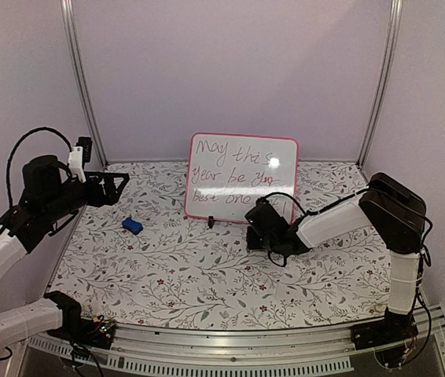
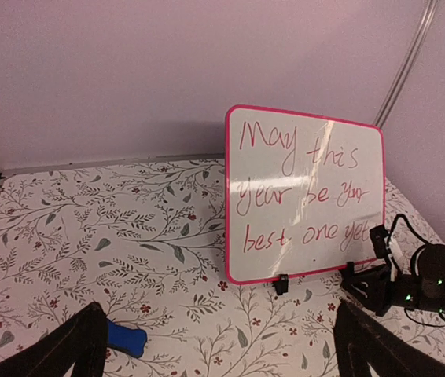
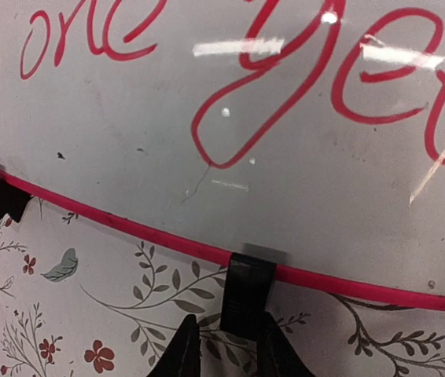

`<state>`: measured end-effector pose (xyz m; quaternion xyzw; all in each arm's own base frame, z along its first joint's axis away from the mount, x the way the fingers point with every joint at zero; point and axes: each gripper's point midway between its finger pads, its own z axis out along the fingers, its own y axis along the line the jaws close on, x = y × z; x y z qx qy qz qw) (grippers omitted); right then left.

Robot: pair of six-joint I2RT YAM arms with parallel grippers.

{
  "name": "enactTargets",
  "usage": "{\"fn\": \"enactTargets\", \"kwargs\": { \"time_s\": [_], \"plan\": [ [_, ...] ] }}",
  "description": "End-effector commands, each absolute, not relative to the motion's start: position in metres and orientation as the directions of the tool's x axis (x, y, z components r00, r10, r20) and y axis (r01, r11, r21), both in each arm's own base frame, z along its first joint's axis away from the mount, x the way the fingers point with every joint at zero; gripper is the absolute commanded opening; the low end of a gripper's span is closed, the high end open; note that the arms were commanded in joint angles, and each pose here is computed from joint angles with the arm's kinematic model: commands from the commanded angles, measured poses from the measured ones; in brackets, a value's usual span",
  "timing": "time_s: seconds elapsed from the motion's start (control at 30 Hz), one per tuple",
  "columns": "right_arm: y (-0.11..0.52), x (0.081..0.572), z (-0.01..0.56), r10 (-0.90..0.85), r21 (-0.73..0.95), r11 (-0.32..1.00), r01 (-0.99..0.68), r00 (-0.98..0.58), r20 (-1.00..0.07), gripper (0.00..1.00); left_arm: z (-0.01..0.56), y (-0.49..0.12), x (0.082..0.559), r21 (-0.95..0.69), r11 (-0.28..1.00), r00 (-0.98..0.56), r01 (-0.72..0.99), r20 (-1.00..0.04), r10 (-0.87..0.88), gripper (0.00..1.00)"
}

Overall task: Erase the whiteboard
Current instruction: Move the whiteboard to the center of the board.

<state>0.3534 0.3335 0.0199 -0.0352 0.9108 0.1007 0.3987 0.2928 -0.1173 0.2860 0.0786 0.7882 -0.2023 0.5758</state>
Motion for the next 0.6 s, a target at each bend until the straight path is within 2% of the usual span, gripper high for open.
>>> {"fn": "enactTargets", "kwargs": {
  "time_s": [0.0, 0.23, 0.57],
  "plan": [
    [0.346, 0.341, 0.029, 0.003, 0.194, 0.961, -0.198, -0.692, -0.722, 0.26, 0.285, -0.119, 0.292, -0.214, 0.907, -0.315, 0.362, -0.944, -0.097, 1.0],
    [0.331, 0.341, 0.024, 0.014, 0.149, 0.98, -0.135, -0.694, -0.72, 0.32, 0.285, -0.119, 0.292, -0.214, 0.907, -0.316, 0.362, -0.944, -0.097, 1.0],
    [0.298, 0.342, 0.021, 0.055, 0.064, 0.998, 0.012, -0.685, -0.727, 0.33, 0.285, -0.118, 0.292, -0.214, 0.907, -0.314, 0.362, -0.944, -0.098, 1.0]
  ]
}}
